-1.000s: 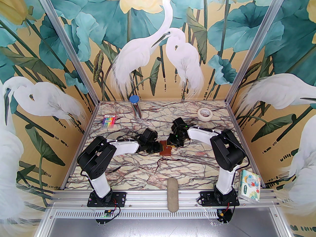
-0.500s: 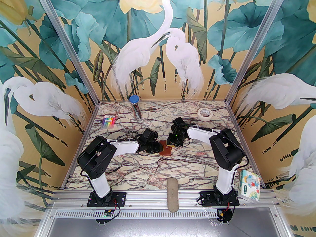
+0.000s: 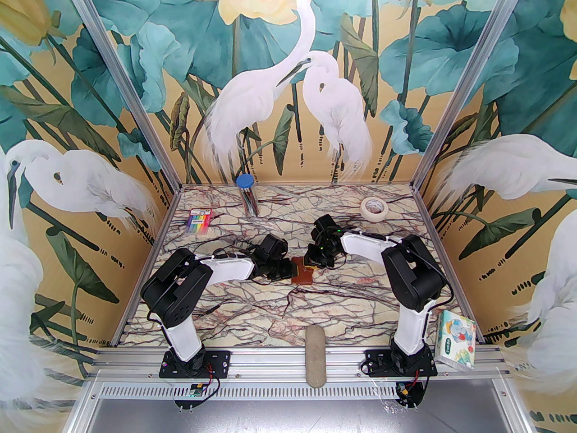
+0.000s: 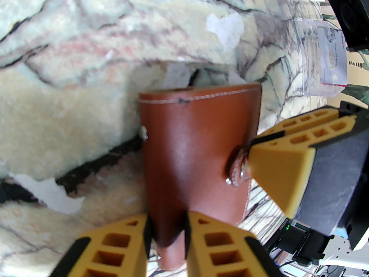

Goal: Put the credit cards into the card holder

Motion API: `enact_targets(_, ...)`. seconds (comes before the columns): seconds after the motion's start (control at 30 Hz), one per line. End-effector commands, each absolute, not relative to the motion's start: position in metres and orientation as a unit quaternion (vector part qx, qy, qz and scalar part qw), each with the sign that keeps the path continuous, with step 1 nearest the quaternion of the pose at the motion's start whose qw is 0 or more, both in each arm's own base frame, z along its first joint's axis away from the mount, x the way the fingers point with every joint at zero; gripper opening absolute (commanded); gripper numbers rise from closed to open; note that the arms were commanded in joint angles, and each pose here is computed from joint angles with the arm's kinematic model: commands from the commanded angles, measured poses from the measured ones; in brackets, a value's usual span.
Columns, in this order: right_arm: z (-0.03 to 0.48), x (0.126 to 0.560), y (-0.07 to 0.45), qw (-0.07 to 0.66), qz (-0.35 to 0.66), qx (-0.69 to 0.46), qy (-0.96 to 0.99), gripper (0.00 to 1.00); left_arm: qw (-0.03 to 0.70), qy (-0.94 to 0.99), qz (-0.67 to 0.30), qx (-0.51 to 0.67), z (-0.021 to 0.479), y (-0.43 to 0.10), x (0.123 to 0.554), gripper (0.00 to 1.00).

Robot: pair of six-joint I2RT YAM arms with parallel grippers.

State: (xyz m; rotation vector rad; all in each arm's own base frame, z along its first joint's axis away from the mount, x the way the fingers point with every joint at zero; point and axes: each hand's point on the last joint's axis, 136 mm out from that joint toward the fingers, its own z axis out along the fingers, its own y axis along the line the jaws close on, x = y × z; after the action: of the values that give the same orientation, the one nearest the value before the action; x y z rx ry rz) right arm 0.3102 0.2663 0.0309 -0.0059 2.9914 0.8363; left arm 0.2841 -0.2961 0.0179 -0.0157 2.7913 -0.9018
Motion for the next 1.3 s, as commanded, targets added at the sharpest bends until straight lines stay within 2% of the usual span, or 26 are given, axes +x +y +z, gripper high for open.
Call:
enact_targets(0.0, 0.024, 0.301, 0.268, -0.002, 0.262, -0.018, 0.965, 0.17, 0.059, 0.963, -0.262, -0.003, -0.029, -0.287, 0.265, 0.27)
enact_targets(0.83, 0.017, 0.309, 0.268, -0.017, 0.241, -0.008, 0.970, 0.19, 0.058, 0.963, -0.263, -0.002, -0.030, -0.288, 0.264, 0.27)
enact_targets(1.0, 0.015, 0.308, 0.267, -0.022, 0.236, -0.007, 0.971, 0.25, 0.058, 0.963, -0.263, -0.002, -0.030, -0.287, 0.264, 0.27)
enact_targets(1.27, 0.016, 0.311, 0.262, -0.015, 0.218, -0.006, 0.976, 0.23, 0.058, 0.963, -0.262, -0.002, -0.030, -0.287, 0.264, 0.27)
